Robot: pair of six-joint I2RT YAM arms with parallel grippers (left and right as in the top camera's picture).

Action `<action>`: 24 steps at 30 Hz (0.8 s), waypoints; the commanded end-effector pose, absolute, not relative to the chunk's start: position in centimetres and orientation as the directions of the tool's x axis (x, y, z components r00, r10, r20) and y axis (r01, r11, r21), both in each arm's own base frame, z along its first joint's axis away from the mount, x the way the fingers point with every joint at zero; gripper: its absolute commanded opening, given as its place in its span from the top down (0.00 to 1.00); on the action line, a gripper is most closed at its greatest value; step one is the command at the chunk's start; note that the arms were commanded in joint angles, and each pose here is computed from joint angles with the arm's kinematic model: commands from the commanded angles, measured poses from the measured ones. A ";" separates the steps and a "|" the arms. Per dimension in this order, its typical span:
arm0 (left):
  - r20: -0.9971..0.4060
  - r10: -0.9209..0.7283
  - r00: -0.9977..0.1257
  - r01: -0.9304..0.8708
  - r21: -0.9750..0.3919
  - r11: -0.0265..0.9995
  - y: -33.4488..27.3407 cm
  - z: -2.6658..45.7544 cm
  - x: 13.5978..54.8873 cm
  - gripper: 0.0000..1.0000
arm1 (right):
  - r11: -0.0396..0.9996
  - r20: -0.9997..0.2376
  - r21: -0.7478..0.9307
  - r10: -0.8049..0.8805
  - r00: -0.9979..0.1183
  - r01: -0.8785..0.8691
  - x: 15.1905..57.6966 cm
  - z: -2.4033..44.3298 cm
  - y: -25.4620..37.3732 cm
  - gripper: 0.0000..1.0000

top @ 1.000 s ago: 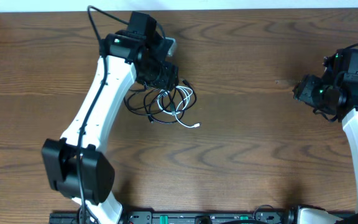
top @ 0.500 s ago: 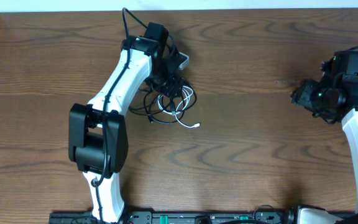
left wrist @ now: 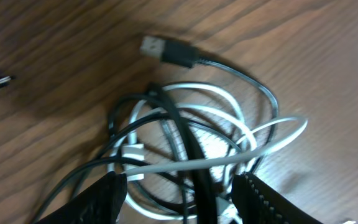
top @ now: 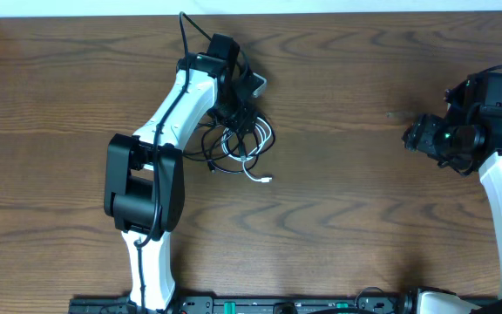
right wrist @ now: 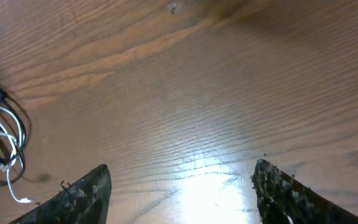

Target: Untangle cables

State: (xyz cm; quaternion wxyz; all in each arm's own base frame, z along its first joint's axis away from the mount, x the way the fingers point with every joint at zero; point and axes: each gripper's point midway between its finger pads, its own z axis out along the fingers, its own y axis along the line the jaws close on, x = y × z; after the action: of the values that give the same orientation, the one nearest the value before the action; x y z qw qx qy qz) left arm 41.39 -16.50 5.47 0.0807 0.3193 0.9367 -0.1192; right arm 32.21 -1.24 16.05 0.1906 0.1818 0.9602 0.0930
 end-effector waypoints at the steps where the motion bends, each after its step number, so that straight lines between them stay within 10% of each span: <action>1: -0.174 0.583 -0.793 0.604 -0.100 0.791 -15.0 4.6 41.6 0.41 | 0.928 -0.340 0.254 0.349 -0.873 0.272 32.4 16.4 -0.7 0.30; 7: -0.155 0.579 -0.801 0.596 -0.107 0.796 -15.0 4.1 41.3 0.50 | 0.928 -0.341 0.254 0.349 -0.873 0.272 32.4 16.4 -0.7 0.28; 10: -0.163 0.564 -0.810 0.583 -0.105 0.806 -15.0 4.1 41.6 0.92 | 0.928 -0.341 0.255 0.349 -0.873 0.272 32.4 16.4 -0.7 0.28; 24: -0.536 0.290 -0.793 0.514 -0.333 0.790 -19.9 24.1 41.3 0.93 | 0.820 -0.444 0.572 0.284 -0.850 -0.024 35.8 20.8 6.3 0.32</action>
State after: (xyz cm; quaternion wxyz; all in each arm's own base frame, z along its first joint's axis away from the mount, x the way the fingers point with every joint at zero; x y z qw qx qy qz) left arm 42.85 -17.20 14.77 0.1555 0.2212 0.9523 -0.1414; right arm 35.74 2.76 18.99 0.2606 0.1206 0.9340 0.2128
